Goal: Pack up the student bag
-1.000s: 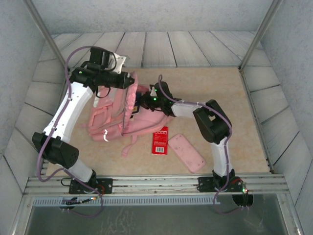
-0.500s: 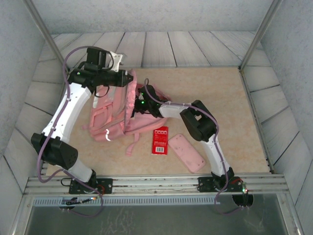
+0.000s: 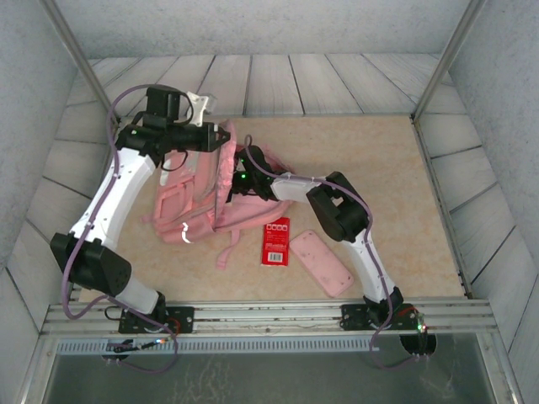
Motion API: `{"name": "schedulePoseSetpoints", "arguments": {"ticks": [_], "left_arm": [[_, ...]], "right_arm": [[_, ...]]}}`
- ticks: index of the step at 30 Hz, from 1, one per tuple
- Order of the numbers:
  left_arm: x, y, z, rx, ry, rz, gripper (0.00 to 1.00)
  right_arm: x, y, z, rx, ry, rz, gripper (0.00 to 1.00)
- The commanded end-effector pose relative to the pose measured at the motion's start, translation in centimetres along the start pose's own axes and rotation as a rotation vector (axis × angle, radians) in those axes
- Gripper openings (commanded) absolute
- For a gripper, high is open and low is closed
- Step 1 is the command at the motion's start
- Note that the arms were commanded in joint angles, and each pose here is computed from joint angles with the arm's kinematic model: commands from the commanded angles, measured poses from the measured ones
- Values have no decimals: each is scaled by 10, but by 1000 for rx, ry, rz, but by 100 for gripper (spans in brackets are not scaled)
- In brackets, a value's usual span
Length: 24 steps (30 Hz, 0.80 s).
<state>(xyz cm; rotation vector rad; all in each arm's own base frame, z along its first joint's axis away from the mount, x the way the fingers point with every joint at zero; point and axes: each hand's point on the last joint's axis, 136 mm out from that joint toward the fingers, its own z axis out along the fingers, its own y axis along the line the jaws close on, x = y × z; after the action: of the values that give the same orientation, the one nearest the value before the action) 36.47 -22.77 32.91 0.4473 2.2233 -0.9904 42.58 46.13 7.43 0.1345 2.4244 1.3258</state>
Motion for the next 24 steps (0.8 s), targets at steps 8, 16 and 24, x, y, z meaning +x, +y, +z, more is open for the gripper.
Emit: {"name": "schedulePoseSetpoints", "arguments": {"ticks": [8,16,24], "left_arm": [[-17,-8,-15,41,-114,63,0],[-8,7,-2,31,-106,51,0],[3,25,17,21,-106,17,0]], "right_arm": [[-9,-1,-43,173,-27,-212,45],[-25,-9,-117,279,-35,-336,51],[-17,-61,-211,436,-37,-347,54]]}}
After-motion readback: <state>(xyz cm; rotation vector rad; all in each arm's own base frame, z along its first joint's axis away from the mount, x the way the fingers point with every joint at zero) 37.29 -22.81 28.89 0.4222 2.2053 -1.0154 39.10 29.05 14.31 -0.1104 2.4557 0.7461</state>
